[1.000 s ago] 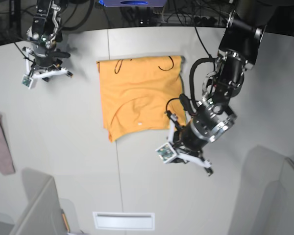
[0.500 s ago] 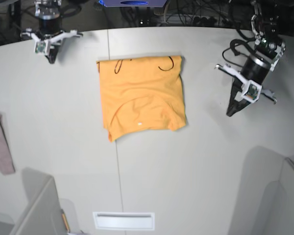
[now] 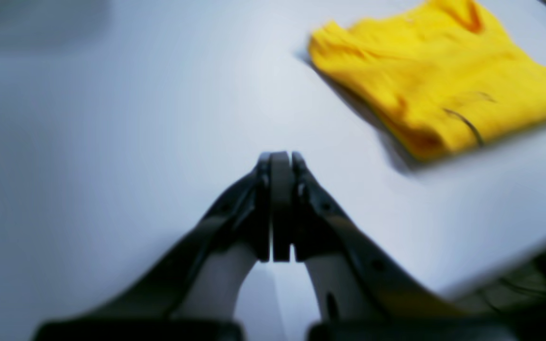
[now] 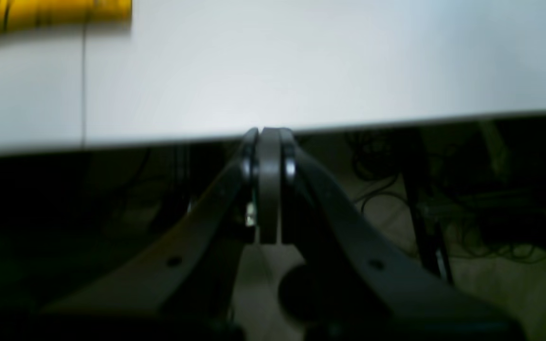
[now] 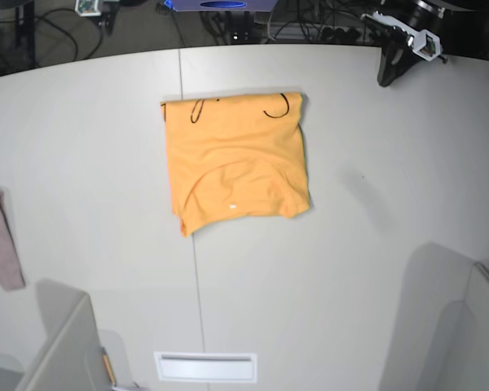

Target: Fold the T-shirt properly

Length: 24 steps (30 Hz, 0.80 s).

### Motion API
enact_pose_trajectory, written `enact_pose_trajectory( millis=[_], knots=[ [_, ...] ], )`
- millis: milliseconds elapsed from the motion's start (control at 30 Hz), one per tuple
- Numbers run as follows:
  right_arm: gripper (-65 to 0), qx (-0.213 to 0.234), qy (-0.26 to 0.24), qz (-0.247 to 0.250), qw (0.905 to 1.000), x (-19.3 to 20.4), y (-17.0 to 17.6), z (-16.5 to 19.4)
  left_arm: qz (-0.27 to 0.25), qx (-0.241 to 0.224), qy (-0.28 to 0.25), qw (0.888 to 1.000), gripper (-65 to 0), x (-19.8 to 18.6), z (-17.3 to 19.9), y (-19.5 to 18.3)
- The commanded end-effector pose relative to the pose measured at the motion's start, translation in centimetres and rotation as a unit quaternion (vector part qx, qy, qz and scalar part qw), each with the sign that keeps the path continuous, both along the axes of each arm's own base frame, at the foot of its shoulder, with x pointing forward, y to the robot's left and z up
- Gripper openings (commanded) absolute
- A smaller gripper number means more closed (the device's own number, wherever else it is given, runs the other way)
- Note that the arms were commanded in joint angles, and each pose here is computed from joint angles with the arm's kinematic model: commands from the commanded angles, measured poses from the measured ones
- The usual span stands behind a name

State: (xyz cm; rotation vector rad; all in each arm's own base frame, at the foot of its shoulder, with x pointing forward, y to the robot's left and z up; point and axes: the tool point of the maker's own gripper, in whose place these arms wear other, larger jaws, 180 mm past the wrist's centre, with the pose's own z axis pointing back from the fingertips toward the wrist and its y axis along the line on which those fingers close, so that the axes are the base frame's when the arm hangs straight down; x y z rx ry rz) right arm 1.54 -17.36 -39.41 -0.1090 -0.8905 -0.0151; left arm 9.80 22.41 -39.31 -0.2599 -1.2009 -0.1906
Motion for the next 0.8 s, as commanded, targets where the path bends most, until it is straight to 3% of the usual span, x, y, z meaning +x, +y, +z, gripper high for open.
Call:
enact_pose_trajectory(
  millis=[0, 100, 233, 467, 567, 633, 767],
  knots=[
    [-65.0, 0.007, 0.022, 0.011, 0.9997, -2.0, 0.6, -0.2, 0.004, 0.0, 0.008, 1.0, -65.0, -1.7, -0.5, 0.6],
    [-65.0, 0.042, 0.096, 0.031, 0.994, -7.2, 3.0, -2.2, -0.025, 0.022, 0.087, 0.996, -65.0, -7.2, -4.5, 0.3],
    [-65.0, 0.08, 0.182, 0.044, 0.979, -13.4, 5.7, -5.1, -0.053, 0.047, 0.2, 0.977, -65.0, -14.2, -9.3, 0.3],
    [-65.0, 0.111, 0.272, 0.059, 0.954, -18.5, 8.6, -11.4, -0.05, 0.051, 0.309, 0.948, -65.0, -19.2, -14.6, 0.9],
    [-65.0, 0.118, 0.333, 0.075, 0.9326, -20.5, 9.6, -14.4, -0.047, 0.049, 0.339, 0.938, -65.0, -19.6, -16.5, 1.0],
    [-65.0, 0.118, 0.39, 0.087, 0.9091, -22.2, 10.1, -16.6, -0.046, 0.045, 0.358, 0.932, -65.0, -19.6, -17.7, 0.9],
    [-65.0, 0.114, 0.462, 0.116, 0.8716, -24.2, 10.8, -19.4, -0.054, 0.035, 0.392, 0.918, -65.0, -19.5, -19.4, 0.1]
  ],
)
